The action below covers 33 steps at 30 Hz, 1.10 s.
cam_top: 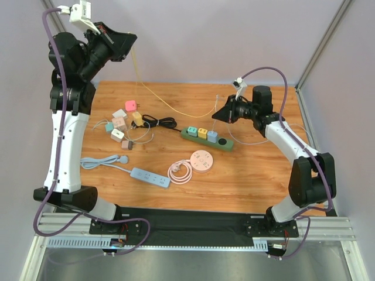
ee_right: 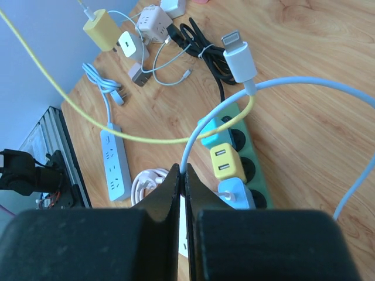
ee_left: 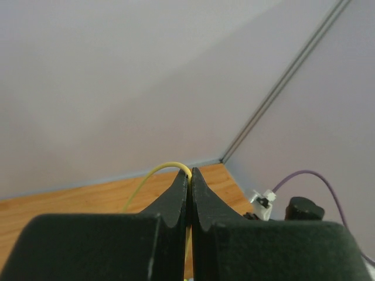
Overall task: Pull the plug off the socket
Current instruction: Place the plug at the corner of the board.
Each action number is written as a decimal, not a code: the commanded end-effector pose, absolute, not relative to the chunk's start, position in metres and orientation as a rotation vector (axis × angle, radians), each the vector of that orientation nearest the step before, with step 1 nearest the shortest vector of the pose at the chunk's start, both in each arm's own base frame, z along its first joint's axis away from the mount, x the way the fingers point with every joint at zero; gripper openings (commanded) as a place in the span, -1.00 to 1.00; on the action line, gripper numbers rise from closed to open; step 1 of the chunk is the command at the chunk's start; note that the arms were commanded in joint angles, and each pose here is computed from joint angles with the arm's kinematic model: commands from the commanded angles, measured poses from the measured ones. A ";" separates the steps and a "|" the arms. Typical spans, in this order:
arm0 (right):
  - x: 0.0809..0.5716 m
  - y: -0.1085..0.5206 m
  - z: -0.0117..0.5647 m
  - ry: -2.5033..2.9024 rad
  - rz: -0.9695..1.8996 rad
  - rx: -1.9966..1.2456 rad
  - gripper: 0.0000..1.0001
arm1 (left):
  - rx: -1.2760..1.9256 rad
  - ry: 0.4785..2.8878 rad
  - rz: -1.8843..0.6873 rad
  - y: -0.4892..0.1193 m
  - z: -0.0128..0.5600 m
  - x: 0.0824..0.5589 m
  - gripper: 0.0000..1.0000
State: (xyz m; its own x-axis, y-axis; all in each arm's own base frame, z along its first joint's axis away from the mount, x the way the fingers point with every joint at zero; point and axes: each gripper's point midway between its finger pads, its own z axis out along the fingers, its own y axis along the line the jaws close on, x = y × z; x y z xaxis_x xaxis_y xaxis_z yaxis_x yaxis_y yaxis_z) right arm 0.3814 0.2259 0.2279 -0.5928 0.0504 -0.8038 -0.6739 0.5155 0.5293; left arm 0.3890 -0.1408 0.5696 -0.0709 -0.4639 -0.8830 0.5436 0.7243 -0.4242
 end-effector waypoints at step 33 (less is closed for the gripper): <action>0.402 0.201 0.199 1.973 1.280 -0.439 -0.99 | -0.130 1.595 -0.072 0.024 0.491 0.427 -1.00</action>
